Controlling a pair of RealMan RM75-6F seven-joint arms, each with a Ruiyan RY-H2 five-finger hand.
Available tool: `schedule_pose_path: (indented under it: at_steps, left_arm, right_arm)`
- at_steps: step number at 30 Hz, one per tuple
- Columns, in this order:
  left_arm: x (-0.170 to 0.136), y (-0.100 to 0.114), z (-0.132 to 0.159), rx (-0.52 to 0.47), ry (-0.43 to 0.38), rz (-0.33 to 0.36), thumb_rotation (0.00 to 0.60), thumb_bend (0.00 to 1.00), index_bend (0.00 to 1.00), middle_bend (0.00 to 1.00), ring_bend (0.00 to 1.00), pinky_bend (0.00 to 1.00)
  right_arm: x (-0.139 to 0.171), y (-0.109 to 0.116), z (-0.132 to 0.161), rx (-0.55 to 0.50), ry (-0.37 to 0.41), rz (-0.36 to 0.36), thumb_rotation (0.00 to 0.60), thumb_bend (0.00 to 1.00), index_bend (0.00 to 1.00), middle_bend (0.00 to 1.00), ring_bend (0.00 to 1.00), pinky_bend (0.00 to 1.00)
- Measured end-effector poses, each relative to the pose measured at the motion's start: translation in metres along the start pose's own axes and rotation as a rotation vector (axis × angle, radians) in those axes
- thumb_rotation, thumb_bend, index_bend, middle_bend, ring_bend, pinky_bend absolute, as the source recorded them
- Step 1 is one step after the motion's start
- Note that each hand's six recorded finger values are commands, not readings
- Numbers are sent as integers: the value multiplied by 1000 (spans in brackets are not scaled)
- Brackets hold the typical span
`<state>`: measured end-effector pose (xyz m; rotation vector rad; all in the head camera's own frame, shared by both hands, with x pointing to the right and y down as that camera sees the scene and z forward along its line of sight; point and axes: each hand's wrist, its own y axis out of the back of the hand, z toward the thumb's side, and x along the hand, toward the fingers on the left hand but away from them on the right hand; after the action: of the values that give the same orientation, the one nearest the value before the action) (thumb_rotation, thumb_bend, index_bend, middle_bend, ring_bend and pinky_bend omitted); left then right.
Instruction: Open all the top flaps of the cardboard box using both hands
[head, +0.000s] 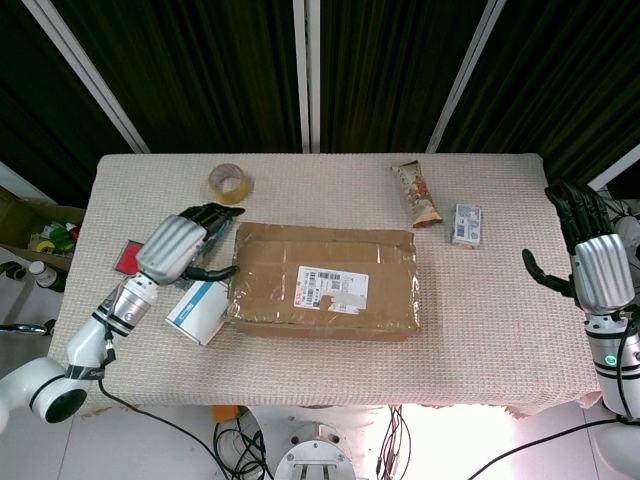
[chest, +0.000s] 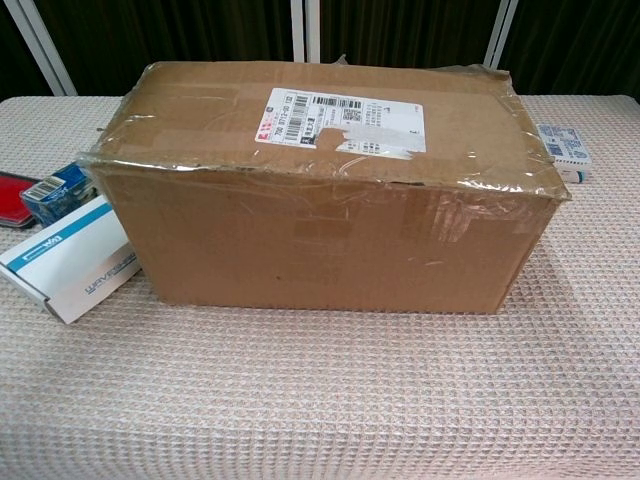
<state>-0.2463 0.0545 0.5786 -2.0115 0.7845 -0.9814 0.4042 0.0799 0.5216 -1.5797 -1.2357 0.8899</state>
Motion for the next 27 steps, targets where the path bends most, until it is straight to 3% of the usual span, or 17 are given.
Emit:
schedule_pose_path:
  at_steps: [10,15,22,27]
  left_arm:
    - [39,-42,33,59,-37,-114,0,86,123,232,141,261]
    - [43,-52,37,97,-32,-137,0,86,123,314,141,261]
    - [41,-50,46,90,-46,-129,0,85,124,398,141,262]
    - [38,-37,57,64,-73,-90,0,85,123,428,142,262]
  right_arm:
    - [11,11,-10,6,-28,-21,600,314,0,0,0,0]
    - [15,17,-10,20,-18,-36,600,310,0,0,0,0]
    - [19,21,-12,40,-8,-51,600,310,0,0,0,0]
    - [20,17,-17,37,-21,-42,600,307,0,0,0,0]
